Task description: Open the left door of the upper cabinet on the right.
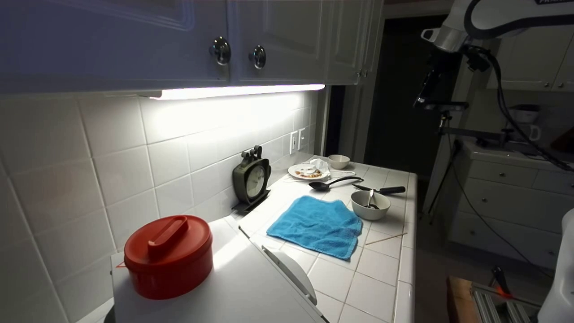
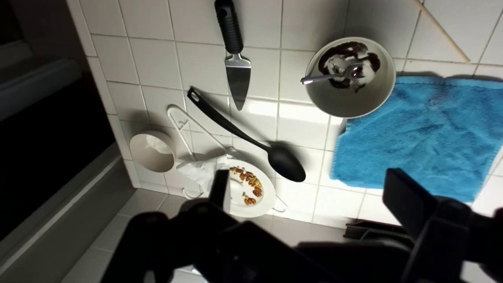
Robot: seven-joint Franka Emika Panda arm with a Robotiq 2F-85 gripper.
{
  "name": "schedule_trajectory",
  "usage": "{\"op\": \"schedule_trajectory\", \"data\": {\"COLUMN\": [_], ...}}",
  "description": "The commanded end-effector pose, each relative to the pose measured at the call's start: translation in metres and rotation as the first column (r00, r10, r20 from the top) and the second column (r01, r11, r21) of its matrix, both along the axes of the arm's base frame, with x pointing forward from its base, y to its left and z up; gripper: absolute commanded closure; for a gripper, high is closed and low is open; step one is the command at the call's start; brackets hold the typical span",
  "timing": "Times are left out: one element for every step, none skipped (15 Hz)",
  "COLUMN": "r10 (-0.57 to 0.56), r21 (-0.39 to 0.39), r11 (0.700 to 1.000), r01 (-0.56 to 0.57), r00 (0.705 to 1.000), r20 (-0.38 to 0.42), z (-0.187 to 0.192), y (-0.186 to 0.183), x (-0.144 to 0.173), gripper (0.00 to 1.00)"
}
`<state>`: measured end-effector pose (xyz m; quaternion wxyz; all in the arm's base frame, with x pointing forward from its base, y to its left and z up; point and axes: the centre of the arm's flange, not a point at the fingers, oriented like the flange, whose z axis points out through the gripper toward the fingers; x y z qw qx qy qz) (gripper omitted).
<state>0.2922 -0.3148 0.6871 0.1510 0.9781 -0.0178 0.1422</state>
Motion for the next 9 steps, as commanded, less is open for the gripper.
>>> {"op": "schedule_trajectory", "data": {"r10": [0.018, 0.025, 0.025, 0.025, 0.014, -0.003, -0.025, -0.043, -0.062], "r21": [0.006, -0.005, -0.015, -0.02, -0.022, -0.012, 0.009, 0.037, 0.069], "r11": [1.0, 1.0, 1.0, 1.0, 1.0, 1.0, 1.0, 0.999, 0.997], "r01": [-0.019, -0.025, -0.022, -0.021, -0.009, 0.007, 0.024, 0.033, 0.039], "r00": [0.991, 0.985, 0.979, 0.973, 0.967, 0.959, 0.95, 0.941, 0.93], "r20": [0.133, 0.172, 0.203, 0.23, 0.256, 0.282, 0.31, 0.335, 0.363], "z": [0.033, 0.042, 0.051, 0.057, 0.066, 0.074, 0.081, 0.088, 0.092], "y": [-0.047, -0.054, -0.063, -0.07, -0.079, -0.087, -0.096, -0.102, -0.108], "x": [0.022, 0.026, 0.034, 0.04, 0.047, 0.053, 0.059, 0.064, 0.069], "gripper": [0.0, 0.0, 0.0, 0.0, 0.0, 0.0, 0.0, 0.0, 0.0]}}
